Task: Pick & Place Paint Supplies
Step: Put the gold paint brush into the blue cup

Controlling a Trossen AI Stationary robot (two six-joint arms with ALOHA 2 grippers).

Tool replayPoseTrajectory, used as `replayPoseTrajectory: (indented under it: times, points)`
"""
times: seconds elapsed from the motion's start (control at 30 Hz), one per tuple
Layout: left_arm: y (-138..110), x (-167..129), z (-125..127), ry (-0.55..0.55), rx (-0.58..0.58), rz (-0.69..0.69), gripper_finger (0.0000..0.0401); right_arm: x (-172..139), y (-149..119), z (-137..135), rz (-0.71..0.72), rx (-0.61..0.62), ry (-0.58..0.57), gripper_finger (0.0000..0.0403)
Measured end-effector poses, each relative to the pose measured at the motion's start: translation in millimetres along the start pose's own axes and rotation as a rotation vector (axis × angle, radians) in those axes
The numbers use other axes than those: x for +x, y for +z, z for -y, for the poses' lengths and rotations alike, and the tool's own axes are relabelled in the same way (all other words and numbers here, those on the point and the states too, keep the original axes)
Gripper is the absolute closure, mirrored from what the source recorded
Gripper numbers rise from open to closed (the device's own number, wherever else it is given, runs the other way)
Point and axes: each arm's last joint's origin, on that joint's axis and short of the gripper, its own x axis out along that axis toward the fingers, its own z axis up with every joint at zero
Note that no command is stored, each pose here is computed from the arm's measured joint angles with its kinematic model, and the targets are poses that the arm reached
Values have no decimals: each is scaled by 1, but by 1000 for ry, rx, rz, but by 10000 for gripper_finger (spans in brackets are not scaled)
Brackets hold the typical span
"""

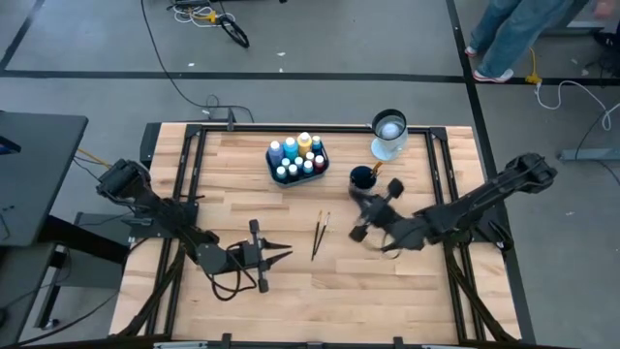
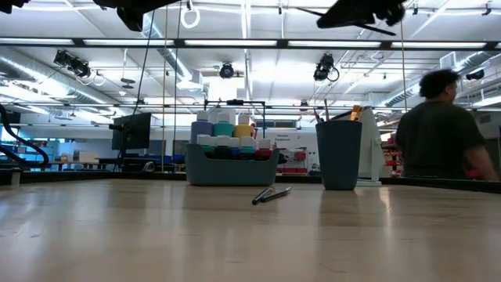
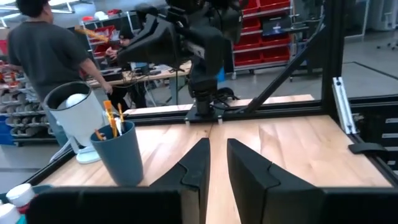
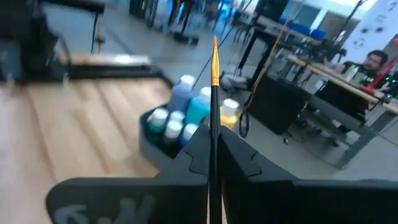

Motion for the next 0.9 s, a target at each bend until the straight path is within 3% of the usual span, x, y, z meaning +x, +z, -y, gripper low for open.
replayPoseTrajectory:
  times: [0.17, 0.33, 0.4, 0.53, 0.9]
  points:
    - [2, 1, -2, 21, 25, 16, 340, 4, -25, 35, 129, 117, -9, 390]
    - [10, 3, -5, 36, 14, 71, 340, 26, -64, 61, 318, 218, 153, 389]
    - [12, 2, -5, 40, 27, 86, 340, 33, -75, 70, 392, 223, 182, 389]
    - [15, 2, -6, 48, 69, 108, 340, 45, -81, 80, 512, 110, 208, 389]
    - [16, 2, -8, 94, 127, 104, 340, 84, -111, 86, 460, 84, 148, 388]
